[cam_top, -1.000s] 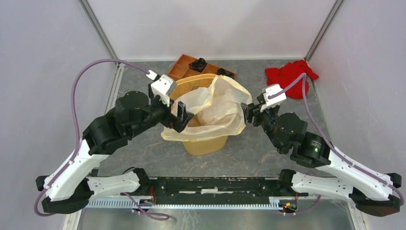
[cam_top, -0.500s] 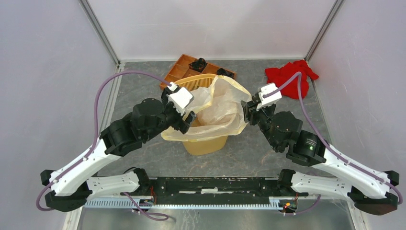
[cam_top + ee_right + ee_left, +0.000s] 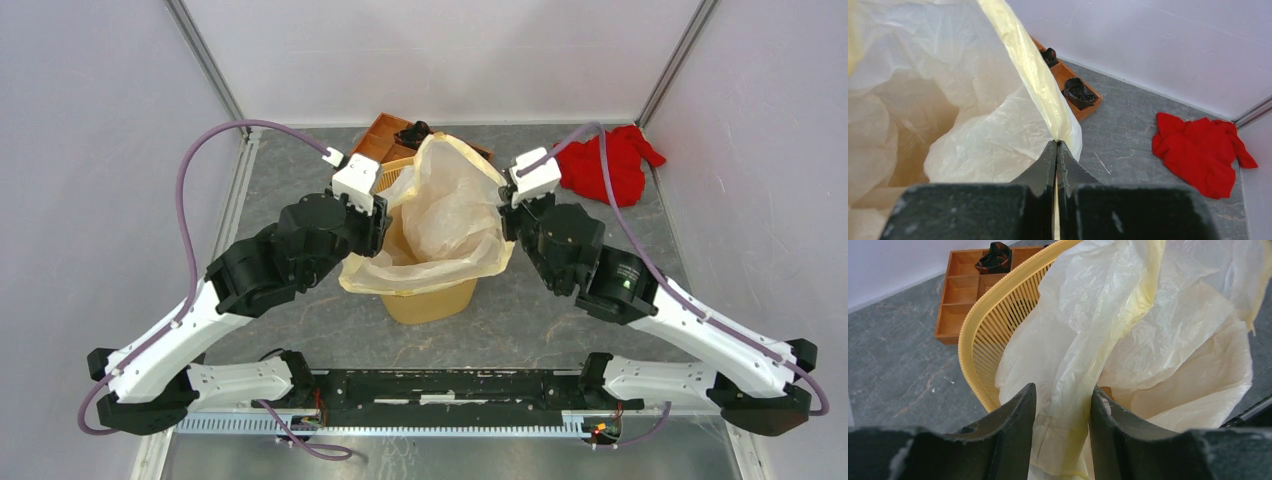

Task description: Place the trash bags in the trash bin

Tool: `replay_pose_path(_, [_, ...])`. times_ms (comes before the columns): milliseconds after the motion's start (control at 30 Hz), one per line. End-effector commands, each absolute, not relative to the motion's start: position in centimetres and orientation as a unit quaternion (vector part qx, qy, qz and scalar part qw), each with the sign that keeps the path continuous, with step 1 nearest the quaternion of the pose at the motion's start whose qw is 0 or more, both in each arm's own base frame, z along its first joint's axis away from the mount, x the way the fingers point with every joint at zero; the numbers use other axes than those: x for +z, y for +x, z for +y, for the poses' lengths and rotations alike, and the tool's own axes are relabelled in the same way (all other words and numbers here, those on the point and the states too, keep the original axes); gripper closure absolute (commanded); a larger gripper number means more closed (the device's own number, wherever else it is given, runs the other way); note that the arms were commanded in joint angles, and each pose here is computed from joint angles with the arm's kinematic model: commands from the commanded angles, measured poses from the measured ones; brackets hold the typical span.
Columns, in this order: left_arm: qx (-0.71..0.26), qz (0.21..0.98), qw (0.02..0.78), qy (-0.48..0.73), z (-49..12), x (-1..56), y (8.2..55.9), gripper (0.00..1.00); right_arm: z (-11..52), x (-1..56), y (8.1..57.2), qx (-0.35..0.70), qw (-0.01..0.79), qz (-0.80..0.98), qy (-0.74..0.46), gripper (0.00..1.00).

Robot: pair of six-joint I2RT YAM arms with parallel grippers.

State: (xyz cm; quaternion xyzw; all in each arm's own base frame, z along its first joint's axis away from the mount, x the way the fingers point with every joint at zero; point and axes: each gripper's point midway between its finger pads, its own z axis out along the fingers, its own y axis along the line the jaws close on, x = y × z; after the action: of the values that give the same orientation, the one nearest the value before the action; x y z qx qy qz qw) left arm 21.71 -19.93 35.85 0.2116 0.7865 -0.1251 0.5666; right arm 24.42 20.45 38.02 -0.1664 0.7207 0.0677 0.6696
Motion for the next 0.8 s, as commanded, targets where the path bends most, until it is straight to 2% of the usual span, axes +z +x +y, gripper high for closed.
replay_pose_path(0, [-0.158, 0.8, 0.562, 0.136, -19.5, 37.4, 21.4, 0.51, 20.7, 38.7, 26.3, 0.073, 0.663, 0.727, -0.165, 0.99])
replay_pose_path(133, [-0.162, 0.803, 0.561, 0.117, -19.3, 37.7, 21.4, 0.5, 20.7, 37.6, 28.6, 0.102, 0.645, 0.738, -0.169, 1.0])
replay_pose_path(333, [-0.16, 0.804, 0.563, 0.103, -18.8, 38.4, 21.5, 0.4, 21.2, 36.5, 30.1, 0.112, 0.629, 0.748, -0.18, 1.0])
replay_pose_path(433, [-0.151, 0.803, 0.568, 0.098, -18.4, 38.8, 21.7, 0.42, 21.2, 36.0, 30.6, 0.114, 0.623, 0.752, -0.182, 1.0])
replay_pose_path(633, [-0.114, 0.81, 0.569, 0.089, -17.8, 38.1, 22.8, 0.86, 20.9, 35.6, 31.5, 0.113, 0.621, 0.755, -0.178, 1.0])
replay_pose_path(700, [-0.1, 0.811, 0.571, 0.082, -17.3, 38.0, 23.3, 0.92, 20.7, 35.3, 32.0, 0.11, 0.618, 0.758, -0.177, 1.0])
replay_pose_path(767, [-0.094, 0.812, 0.571, 0.079, -16.9, 37.6, 24.2, 0.92, 20.6, 34.8, 32.6, 0.109, 0.614, 0.762, -0.177, 1.0])
